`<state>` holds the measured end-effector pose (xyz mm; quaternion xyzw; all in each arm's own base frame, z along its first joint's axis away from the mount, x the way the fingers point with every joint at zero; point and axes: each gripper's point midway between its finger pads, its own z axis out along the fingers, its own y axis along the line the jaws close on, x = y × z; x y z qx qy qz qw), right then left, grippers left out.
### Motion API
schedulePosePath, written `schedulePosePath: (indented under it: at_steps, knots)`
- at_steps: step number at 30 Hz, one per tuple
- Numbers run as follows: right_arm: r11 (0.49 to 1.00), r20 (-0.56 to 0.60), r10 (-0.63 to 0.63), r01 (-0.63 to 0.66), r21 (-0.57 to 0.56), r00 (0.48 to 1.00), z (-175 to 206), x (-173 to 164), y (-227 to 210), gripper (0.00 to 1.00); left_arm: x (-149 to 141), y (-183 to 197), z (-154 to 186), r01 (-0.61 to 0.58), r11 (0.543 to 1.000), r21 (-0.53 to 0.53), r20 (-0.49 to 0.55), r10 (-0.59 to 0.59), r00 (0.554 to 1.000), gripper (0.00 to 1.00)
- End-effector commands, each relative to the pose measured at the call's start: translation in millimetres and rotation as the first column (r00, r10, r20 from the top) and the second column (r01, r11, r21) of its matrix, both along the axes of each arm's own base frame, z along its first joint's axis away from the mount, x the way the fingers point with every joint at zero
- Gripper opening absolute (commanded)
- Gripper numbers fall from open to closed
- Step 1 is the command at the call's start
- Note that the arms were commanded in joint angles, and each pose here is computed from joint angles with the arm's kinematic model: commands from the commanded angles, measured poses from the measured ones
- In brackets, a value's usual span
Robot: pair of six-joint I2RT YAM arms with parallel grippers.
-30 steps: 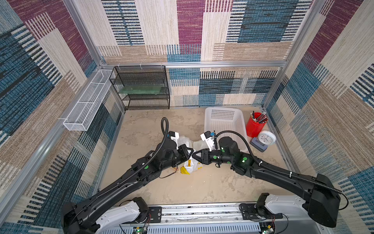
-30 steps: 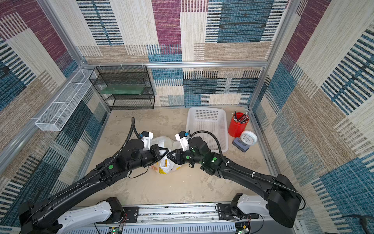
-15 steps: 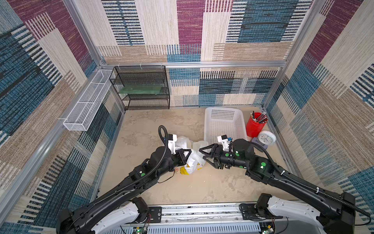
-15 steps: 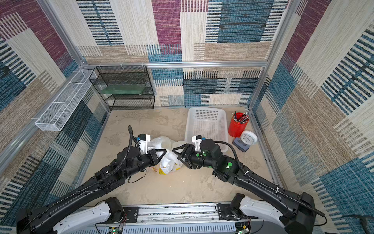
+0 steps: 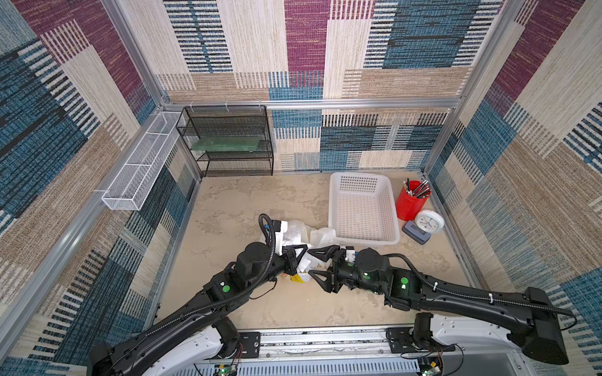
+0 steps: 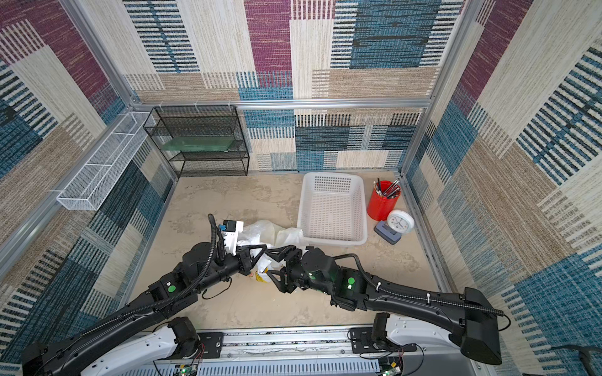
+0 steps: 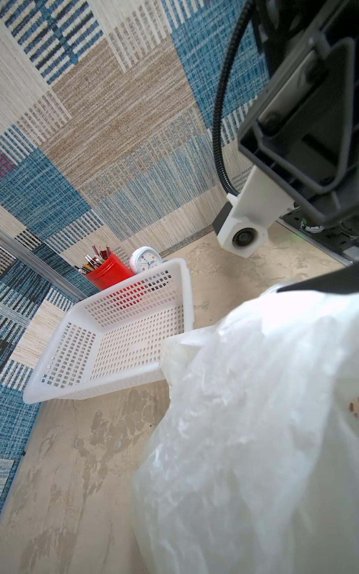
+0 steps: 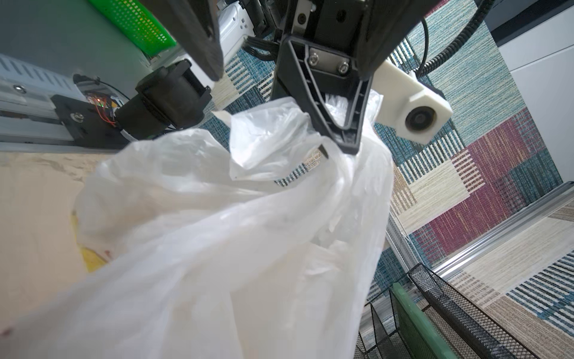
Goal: Place the banana into a plastic bag & tie a knot
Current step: Cross the plastic bag at the center of the board.
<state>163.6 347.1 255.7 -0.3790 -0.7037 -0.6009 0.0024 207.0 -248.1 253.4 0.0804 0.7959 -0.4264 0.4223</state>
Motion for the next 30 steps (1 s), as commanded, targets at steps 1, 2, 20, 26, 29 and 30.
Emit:
schedulePosePath:
  at_steps: [1,2,20,26,29,30]
  knots:
    - [0.926,-0.437,-0.128,0.265,0.269,0.89,21.3,15.1,5.1,0.7,-0.2,-2.3,8.7,0.025,1.0,0.011,0.087,-0.026,0.996,0.0]
    - [0.922,-0.441,-0.133,0.274,0.274,0.888,22.4,16.8,6.6,0.7,-0.9,-2.6,9.4,0.028,1.0,0.014,0.092,-0.029,0.995,0.0]
    - [0.901,-0.473,-0.229,0.369,0.228,0.851,7.4,39.8,1.0,0.66,-8.0,-23.0,8.6,0.071,0.995,0.071,0.143,-0.081,0.986,0.0]
    - [0.9,-0.481,-0.239,0.378,0.217,0.844,5.8,47.3,-3.4,0.63,-13.2,-28.7,8.7,0.086,0.993,0.079,0.154,-0.098,0.983,0.0]
    - [0.899,-0.48,-0.232,0.375,0.227,0.846,5.1,48.4,-3.2,0.57,-14.9,-31.8,6.7,0.092,0.992,0.086,0.155,-0.105,0.982,0.0]
    - [0.898,-0.481,-0.229,0.374,0.231,0.846,6.0,49.2,-3.3,0.54,-15.0,-32.5,5.8,0.091,0.992,0.09,0.155,-0.104,0.982,0.0]
